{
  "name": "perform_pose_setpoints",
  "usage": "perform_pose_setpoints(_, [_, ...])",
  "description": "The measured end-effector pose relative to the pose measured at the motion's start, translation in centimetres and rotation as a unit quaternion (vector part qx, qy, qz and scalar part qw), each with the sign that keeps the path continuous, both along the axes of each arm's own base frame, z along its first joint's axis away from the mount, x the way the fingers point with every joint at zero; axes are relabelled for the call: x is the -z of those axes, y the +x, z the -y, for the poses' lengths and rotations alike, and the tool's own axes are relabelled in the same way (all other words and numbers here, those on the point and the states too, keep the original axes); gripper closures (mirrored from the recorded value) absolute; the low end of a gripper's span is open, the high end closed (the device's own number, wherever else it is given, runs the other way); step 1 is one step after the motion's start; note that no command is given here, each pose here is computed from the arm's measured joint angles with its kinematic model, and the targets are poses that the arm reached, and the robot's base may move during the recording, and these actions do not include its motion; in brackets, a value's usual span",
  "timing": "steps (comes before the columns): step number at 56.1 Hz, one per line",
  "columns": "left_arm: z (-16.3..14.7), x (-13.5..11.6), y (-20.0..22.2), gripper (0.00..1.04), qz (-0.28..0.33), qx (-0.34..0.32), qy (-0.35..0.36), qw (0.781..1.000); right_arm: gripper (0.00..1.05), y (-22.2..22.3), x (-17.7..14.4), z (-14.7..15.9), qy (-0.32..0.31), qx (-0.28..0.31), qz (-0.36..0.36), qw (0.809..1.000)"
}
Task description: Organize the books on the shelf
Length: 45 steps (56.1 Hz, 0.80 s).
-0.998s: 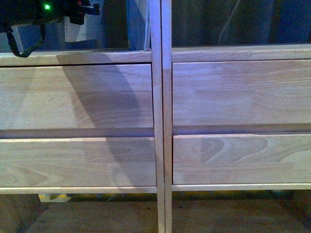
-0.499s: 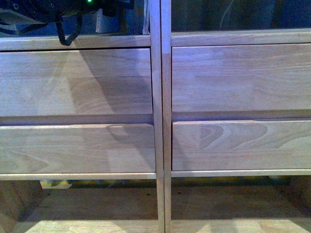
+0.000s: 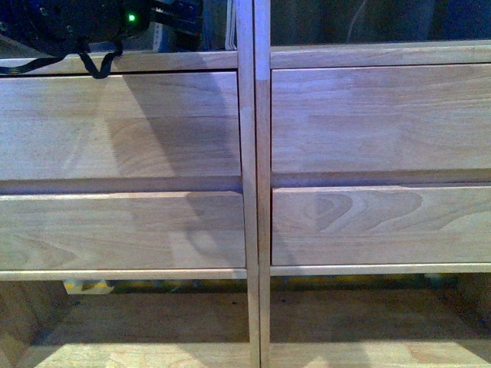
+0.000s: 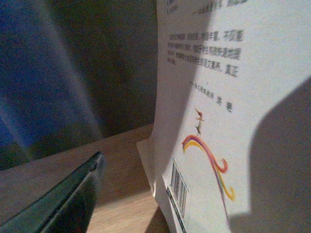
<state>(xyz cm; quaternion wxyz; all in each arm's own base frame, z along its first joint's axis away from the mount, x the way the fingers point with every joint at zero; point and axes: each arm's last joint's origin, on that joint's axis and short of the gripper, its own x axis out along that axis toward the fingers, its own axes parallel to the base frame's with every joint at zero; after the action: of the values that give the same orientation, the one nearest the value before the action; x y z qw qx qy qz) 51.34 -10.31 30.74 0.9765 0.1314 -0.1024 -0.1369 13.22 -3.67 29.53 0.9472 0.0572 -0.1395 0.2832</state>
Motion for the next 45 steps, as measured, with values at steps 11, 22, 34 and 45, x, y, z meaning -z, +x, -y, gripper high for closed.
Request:
perform_pose_setpoints(11, [-0.8,-0.3,-4.3,0.07,0.007,0.031,-0.013,0.999,0.07,0.0,0.0,0.0,0.000,0.000,0.000,1.000])
perform_pose_setpoints(22, [-2.7,-1.4,-12.8,0.07,0.016,0.046,-0.023,0.999,0.07,0.0,0.0,0.0,0.000,0.000,0.000,1.000])
perform_pose_setpoints(34, [-7.1,-0.7,-21.4,0.07,-0.055,0.025,-0.075,0.995,0.07,0.0,0.0,0.0,0.000,0.000,0.000,1.000])
perform_pose_setpoints(45, [-8.4,-1.0,-24.8,0.07,-0.057,0.023,-0.103,0.993,0.07,0.0,0.0,0.0,0.000,0.000,0.000,1.000])
